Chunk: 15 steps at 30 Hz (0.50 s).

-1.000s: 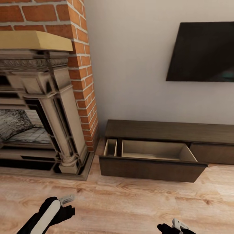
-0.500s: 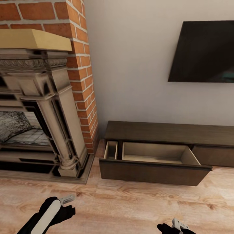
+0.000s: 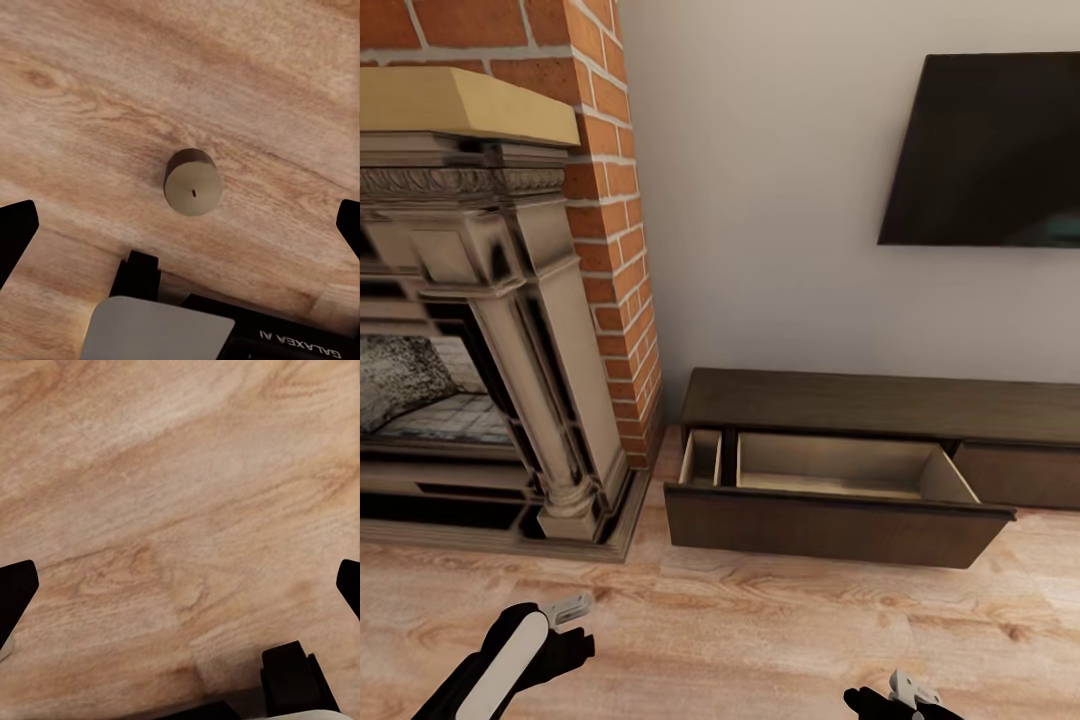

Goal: Place each of the two pumpkins and all three candles from the living room inside a cabinet in the living room (use any cabinet), then make sure every cabinet is closed, and position the cauldron so it is next to a table in the living room.

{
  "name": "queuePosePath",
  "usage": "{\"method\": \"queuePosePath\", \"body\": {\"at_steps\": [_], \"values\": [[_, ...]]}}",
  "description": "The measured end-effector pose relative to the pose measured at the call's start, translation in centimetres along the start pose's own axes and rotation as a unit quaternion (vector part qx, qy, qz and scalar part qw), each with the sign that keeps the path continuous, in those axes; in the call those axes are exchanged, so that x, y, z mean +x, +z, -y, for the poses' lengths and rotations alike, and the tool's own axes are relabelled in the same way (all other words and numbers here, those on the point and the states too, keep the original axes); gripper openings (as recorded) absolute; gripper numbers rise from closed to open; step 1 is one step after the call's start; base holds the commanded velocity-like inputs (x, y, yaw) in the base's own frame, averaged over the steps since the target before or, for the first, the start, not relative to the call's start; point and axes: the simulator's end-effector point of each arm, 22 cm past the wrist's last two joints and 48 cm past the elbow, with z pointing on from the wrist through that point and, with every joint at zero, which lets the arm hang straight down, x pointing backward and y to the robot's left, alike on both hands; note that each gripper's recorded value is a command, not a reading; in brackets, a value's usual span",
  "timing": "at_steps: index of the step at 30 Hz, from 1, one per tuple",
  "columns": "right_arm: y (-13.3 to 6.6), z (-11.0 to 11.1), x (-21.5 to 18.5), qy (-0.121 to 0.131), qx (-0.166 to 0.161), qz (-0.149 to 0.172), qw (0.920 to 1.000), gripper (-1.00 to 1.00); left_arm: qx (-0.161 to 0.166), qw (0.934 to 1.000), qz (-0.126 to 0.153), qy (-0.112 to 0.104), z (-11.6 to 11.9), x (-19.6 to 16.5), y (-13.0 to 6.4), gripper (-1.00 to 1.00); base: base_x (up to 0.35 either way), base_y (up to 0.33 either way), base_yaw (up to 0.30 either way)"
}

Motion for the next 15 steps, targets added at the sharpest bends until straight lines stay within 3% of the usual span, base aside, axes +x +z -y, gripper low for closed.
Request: {"method": "queuePosePath", "body": {"at_steps": [4,8,11,15], "values": [[0.7,0.2,-0.3,-0.001,0.000,0.012,0.9999,1.00,0.007,1.0000,-0.003,0.000,0.9,0.6,0.8,1.00,0.000,0.000,0.000],[1.4,0.3,-1.3,-0.006,-0.002,0.043,0.9991,1.00,0.030,0.9993,-0.024,0.002,5.1,3.3,2.1,1.00,0.000,0.000,0.000],[2.0,0.1,-1.1,-0.018,-0.005,0.044,0.9988,1.00,0.022,0.9991,-0.035,0.013,6.9,5.6,3.6,1.00,0.000,0.000,0.000],[2.7,-0.1,-0.7,-0.023,-0.007,0.043,0.9988,1.00,0.007,0.9996,-0.023,0.015,8.6,7.2,5.5,1.00,-0.001,0.000,0.000]]}}
